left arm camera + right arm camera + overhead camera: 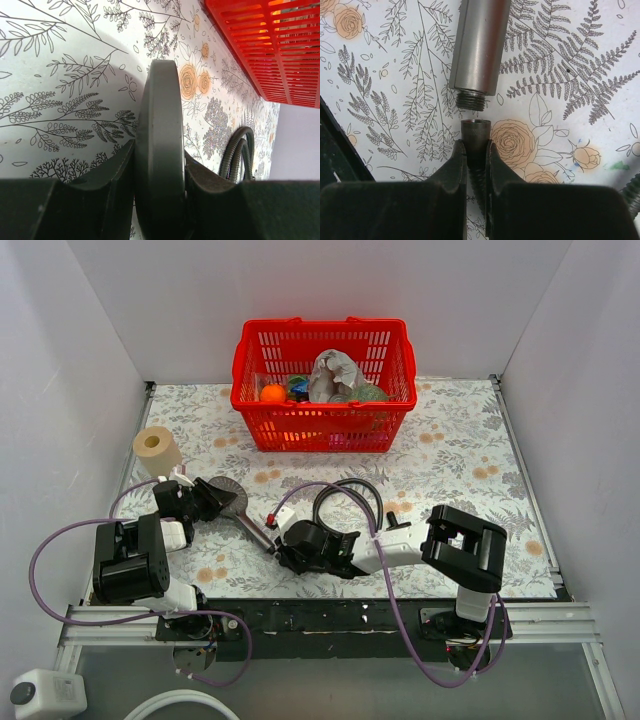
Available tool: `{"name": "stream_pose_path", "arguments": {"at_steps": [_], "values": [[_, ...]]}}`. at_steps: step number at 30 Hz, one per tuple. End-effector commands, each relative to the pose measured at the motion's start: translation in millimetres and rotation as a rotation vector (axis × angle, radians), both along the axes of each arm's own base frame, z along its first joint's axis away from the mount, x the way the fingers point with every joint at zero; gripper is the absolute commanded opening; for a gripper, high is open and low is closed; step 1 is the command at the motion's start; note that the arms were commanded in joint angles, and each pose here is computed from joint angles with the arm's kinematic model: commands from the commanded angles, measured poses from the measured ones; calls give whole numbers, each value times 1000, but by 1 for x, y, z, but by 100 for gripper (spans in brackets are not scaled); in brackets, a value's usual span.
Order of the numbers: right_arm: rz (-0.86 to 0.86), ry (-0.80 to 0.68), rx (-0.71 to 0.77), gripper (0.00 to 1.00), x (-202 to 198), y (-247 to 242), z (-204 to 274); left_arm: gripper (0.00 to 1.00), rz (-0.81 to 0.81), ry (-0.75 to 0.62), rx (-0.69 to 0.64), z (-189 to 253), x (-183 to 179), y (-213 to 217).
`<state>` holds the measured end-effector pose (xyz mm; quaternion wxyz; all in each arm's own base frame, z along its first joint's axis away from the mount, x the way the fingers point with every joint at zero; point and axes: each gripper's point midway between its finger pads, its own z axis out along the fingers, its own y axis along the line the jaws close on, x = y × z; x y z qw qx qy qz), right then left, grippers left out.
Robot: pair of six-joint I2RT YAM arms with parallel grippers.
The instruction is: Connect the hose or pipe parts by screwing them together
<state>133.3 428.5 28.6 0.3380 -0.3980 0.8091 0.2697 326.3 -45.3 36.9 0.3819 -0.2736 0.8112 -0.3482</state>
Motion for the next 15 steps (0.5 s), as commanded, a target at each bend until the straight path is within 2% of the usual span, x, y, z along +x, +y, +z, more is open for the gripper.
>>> {"name": "stream_pose_path", "arguments": {"at_steps": [1,4,15], "values": [[-63,-30,63,1,8,5,26,0,51,6,49,-1,0,12],[-72,-38,100,1,11,13,36,0,48,-2,47,0,0,12],[-42,-15,88,1,9,25,29,0,45,-4,43,0,0,11]]}}
